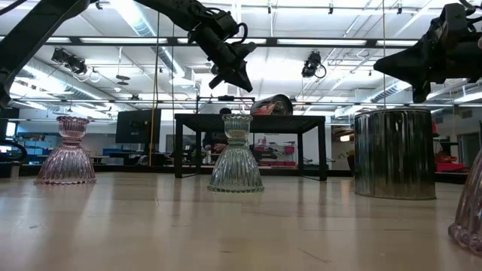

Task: Pick & Place candle stick holders
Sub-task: Put the top scented candle on the shelf

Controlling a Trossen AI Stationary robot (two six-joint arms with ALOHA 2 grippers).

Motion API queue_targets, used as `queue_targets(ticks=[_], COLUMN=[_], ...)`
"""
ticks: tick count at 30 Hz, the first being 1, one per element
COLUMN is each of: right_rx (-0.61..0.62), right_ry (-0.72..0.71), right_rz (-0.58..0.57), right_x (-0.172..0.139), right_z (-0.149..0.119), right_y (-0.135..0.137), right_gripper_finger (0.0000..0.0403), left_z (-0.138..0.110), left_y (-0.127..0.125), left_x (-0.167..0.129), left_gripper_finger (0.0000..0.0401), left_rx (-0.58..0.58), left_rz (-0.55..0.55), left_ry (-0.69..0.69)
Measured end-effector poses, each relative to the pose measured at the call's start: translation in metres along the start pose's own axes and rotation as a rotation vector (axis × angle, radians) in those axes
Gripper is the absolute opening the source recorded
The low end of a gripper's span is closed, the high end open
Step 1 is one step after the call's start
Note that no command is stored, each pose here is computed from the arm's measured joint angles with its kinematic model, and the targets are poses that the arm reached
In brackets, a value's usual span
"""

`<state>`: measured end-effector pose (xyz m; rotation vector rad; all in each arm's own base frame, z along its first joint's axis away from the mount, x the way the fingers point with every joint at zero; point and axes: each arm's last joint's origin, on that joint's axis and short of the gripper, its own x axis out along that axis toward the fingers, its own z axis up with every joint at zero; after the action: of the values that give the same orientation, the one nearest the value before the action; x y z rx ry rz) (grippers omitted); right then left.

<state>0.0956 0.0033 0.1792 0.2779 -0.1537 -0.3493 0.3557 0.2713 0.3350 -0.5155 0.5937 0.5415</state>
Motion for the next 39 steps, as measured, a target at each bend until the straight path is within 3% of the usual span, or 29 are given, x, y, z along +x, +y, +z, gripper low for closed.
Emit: queue_targets(ticks=[5,11,15,19,25,31,39], right_rx=[0.016,-0.004,-0.062,-0.084,-0.108,-0.2,-0.291], right_ry=[-0.043,-0.079,-0.131,-0.1,-0.034,0.059,0.195], right_rz=[-0.092,-0.085,-0.083,-0.184,-0.322,-0.426,-0.532], right_x=[0.001,0.005,0.011,0.022,0.055,0.106,0.153], right_z=[0.003,0.007,0.015,0.021,0.034,0.048,0.043], right_y=[-0.002,0.002,0.005,0.005,0.006,0.006,-0.01], right_gripper_finger=[0.0032,0.0038,0.008,0.0145,0.0204,0.0208,0.021], left_z=[0.0,0.0,0.0,0.0,0.0,-0.002,-0.001], left_y=[0.0,0.0,0.0,0.0,0.0,0.003,0.012], left_x=[0.002,0.003,0.003,0.003,0.003,0.004,0.005], left_gripper_finger=[0.0012,0.0014,0.0014,0.0014,0.0014,0.0014,0.0014], left_rx=[0.036,0.053,0.055,0.058,0.08,0.129,0.167], left_rz=[0.031,0.056,0.056,0.057,0.074,0.131,0.166], left_ry=[-0.013,-0.02,-0.019,-0.017,-0.017,-0.008,-0.002])
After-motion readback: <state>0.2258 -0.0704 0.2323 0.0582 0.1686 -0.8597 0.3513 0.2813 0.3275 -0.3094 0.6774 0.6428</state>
